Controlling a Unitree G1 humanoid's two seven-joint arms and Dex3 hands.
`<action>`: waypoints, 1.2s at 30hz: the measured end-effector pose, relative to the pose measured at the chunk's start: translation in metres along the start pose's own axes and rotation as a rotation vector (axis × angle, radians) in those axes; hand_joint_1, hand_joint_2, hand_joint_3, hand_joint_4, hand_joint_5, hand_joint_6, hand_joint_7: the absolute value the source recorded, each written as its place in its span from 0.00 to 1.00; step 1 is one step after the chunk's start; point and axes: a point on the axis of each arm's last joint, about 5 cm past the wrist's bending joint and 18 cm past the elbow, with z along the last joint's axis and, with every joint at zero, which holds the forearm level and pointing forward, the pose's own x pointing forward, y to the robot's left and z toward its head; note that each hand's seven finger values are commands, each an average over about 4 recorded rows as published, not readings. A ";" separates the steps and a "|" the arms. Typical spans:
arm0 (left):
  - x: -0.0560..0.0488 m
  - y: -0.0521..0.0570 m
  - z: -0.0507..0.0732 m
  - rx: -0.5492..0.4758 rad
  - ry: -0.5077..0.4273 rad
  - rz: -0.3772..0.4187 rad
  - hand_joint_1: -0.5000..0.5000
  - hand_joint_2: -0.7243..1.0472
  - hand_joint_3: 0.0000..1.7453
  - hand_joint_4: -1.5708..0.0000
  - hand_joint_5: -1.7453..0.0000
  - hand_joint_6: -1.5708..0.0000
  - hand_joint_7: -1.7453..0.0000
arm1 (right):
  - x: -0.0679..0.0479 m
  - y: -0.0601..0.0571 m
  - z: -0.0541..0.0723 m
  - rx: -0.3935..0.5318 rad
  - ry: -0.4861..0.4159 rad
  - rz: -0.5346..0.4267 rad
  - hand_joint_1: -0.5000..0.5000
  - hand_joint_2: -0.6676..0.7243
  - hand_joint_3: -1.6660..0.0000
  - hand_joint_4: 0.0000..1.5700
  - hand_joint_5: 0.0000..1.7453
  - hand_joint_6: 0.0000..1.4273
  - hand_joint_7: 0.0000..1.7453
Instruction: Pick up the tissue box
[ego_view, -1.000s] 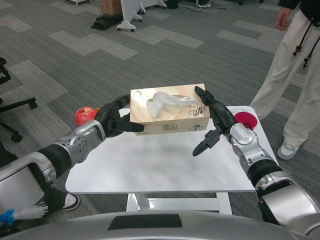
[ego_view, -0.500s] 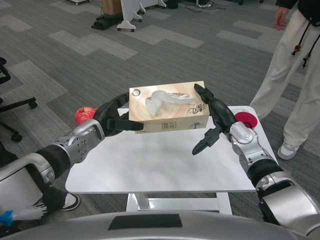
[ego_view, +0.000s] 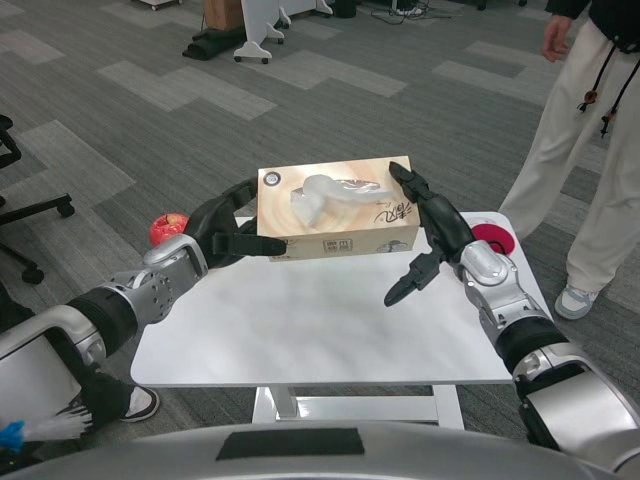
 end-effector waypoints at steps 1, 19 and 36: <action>0.000 0.000 0.000 0.000 -0.001 0.000 1.00 1.00 0.15 1.00 0.94 1.00 1.00 | 0.000 0.000 0.000 0.000 0.000 0.000 0.33 0.64 0.90 0.00 0.06 0.00 0.03; 0.000 0.000 0.000 0.002 -0.003 -0.002 1.00 1.00 0.15 1.00 0.94 1.00 1.00 | 0.000 0.000 0.000 0.004 -0.001 -0.002 0.33 0.64 0.92 0.00 0.06 0.00 0.02; 0.000 -0.001 0.001 0.001 -0.008 -0.005 1.00 1.00 0.15 1.00 0.94 1.00 1.00 | 0.000 0.000 0.000 0.003 -0.002 -0.003 0.33 0.64 0.90 0.00 0.06 0.00 0.04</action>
